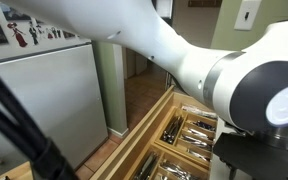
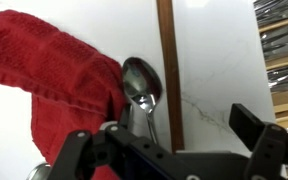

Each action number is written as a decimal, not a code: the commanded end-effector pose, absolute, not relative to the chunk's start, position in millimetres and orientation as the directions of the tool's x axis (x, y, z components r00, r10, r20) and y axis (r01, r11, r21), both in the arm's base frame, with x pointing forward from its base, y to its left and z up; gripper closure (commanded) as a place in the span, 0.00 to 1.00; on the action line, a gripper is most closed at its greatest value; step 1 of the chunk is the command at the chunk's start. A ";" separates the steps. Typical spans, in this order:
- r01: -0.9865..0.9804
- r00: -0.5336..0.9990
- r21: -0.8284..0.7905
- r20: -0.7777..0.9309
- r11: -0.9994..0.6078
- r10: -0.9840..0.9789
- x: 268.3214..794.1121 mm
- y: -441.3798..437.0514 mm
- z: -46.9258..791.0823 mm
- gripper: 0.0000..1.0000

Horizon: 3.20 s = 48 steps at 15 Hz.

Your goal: Open the far left top drawer fully, pick up the silver spoon from the kitchen counter and put it in the top third cutlery slot from the left in the drawer

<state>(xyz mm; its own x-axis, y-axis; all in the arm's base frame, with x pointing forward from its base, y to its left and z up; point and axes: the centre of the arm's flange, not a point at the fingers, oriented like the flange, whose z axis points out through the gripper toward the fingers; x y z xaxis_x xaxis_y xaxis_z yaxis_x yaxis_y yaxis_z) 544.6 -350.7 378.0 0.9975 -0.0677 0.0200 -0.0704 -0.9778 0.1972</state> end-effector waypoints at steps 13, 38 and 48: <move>-0.094 0.988 0.148 0.132 -0.984 -0.075 553.7 -408.0 365.7 0.48; -0.019 0.985 0.071 0.170 -0.997 -0.006 568.4 -409.2 359.5 0.52; -0.005 0.986 0.064 0.169 -0.998 0.006 567.3 -412.2 359.0 0.52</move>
